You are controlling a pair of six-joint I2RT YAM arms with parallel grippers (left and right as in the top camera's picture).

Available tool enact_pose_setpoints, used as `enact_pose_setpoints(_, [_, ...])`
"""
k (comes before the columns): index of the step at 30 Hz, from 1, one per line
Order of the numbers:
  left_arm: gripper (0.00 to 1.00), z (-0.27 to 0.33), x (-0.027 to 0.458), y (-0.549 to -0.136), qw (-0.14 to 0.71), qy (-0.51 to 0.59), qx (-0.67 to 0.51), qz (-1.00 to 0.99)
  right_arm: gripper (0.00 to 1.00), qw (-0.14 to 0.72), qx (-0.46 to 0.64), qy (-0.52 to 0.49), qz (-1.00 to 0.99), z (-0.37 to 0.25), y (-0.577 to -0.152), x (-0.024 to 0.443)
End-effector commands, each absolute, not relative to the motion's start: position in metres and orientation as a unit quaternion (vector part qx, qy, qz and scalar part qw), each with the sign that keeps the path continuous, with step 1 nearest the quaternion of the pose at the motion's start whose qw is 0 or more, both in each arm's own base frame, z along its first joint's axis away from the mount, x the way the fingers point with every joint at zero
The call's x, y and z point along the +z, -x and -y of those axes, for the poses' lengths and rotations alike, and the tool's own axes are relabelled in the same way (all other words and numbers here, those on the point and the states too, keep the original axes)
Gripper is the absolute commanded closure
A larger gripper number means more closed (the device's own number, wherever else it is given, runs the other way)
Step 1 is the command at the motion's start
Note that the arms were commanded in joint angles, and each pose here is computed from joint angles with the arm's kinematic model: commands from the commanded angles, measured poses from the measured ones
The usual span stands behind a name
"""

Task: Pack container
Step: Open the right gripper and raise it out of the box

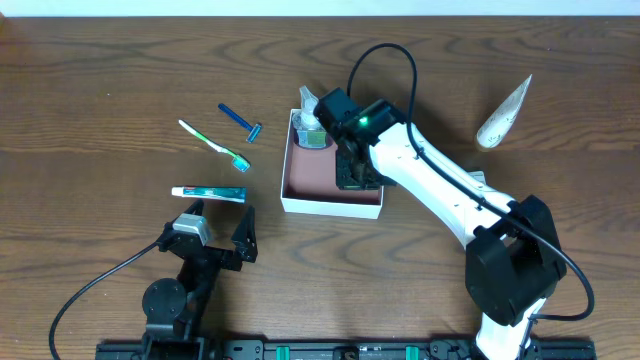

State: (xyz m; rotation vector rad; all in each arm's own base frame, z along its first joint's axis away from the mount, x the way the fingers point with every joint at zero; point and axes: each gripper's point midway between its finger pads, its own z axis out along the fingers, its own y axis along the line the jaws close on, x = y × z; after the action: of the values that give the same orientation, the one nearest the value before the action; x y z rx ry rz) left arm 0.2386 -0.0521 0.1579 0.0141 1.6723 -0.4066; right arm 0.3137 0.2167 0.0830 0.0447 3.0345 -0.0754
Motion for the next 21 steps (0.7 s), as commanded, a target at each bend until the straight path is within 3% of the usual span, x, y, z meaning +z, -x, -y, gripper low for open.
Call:
enact_pose_setpoints(1, [0.02,0.052,0.142,-0.238,0.635,-0.01,-0.175,-0.752,0.99,0.04,-0.032,-0.029,-0.998,-0.209,-0.309,0.072])
enact_pose_setpoints(21, [0.02,0.052,0.142,-0.238,0.635,-0.01,-0.175,-0.752,0.99,0.028,-0.041,-0.014,-0.999,-0.184,-0.316,0.06])
